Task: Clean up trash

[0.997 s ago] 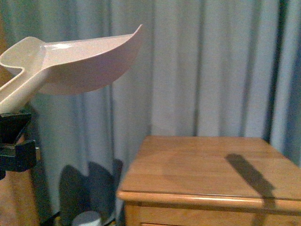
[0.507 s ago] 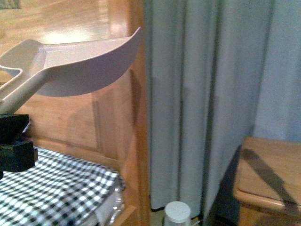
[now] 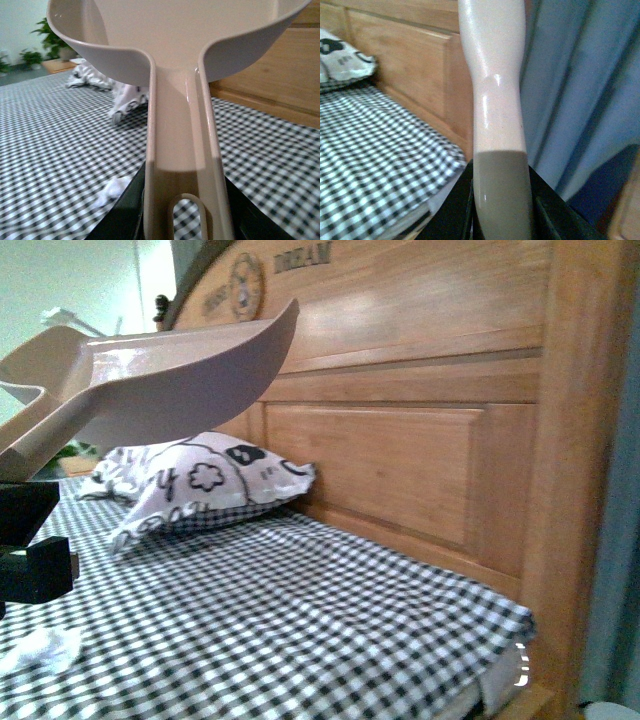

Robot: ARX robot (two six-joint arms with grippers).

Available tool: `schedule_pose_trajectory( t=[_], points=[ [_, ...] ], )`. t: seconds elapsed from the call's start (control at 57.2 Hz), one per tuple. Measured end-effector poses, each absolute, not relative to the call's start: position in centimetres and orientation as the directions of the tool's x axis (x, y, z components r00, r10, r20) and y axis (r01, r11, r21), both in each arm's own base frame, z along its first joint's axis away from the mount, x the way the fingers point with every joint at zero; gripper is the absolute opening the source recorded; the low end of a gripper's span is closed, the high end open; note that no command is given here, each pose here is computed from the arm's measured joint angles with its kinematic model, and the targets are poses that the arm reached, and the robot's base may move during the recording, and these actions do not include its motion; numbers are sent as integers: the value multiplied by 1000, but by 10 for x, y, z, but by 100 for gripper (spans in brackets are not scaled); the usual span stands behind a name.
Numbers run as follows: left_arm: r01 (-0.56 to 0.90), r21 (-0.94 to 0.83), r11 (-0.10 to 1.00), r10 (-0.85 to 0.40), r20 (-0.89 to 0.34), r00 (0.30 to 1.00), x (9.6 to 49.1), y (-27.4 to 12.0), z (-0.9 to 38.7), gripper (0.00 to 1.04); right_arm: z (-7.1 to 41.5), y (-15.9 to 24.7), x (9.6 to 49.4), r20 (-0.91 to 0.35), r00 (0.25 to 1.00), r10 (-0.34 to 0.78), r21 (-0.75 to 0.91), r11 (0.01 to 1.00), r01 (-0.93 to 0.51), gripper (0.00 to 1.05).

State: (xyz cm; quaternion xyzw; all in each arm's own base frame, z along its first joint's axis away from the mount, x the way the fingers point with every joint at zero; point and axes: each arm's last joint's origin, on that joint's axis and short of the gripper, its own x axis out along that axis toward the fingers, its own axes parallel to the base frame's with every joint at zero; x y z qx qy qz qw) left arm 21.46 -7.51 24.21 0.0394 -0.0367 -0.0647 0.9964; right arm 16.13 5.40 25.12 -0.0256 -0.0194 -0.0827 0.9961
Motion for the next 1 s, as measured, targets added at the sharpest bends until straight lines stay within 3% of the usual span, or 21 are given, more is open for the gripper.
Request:
schedule_pose_trajectory(
  t=[0.682,0.84,0.997],
  points=[
    [133,76,988,-138,71,988,214,-75,243,26,251,54,161,42,986,-164,-49,985,166,21],
    [77,85,993,-62,-166,984,245,-61,252,26,251,54,161,42,986,-164,-49,985,166,21],
    [140,176,974,-95,-242,966,292,-32,261,26,251,54,161,42,986,-164,-49,985,166,21]
  ],
)
